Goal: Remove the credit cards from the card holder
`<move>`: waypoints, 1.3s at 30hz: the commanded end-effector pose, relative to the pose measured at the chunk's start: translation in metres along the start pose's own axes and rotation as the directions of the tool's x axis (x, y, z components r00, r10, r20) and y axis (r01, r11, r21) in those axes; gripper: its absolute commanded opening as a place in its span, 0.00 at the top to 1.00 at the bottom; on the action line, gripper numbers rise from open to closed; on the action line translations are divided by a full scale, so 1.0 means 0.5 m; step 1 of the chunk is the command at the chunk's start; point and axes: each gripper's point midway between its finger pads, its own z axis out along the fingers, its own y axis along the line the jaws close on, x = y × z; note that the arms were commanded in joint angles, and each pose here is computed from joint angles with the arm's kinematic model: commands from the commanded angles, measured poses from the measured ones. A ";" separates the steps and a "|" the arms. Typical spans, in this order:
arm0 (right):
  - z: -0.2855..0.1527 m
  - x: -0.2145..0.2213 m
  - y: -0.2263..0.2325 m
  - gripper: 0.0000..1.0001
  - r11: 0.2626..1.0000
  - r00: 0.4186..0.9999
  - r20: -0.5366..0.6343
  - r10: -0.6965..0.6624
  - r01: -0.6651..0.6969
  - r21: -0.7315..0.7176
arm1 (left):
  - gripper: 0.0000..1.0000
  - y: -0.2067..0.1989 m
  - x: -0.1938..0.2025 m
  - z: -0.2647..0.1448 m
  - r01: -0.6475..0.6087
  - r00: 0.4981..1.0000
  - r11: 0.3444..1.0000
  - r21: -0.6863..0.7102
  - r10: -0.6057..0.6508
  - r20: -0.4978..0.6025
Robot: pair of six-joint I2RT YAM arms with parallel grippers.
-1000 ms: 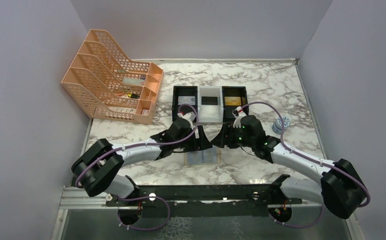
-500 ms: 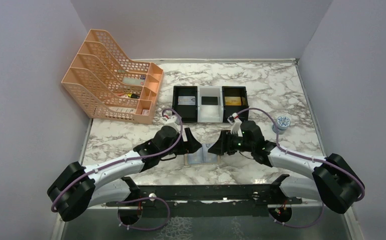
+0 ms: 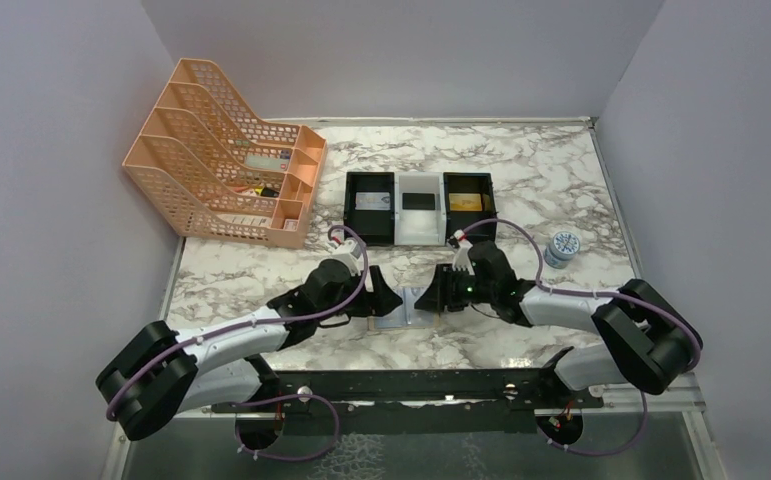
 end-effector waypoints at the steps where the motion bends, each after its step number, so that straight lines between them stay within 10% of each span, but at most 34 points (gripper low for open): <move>1: -0.009 0.029 -0.073 0.56 0.990 0.999 0.034 0.036 -0.041 0.138 | 0.25 -0.054 -0.006 0.008 -0.063 0.997 0.991 0.115 0.067 -0.028; 39: -0.043 -0.031 0.020 0.56 1.000 0.990 0.143 0.016 -0.013 -0.024 | 0.66 -0.009 0.051 0.110 -0.010 0.995 1.000 0.009 0.010 -0.100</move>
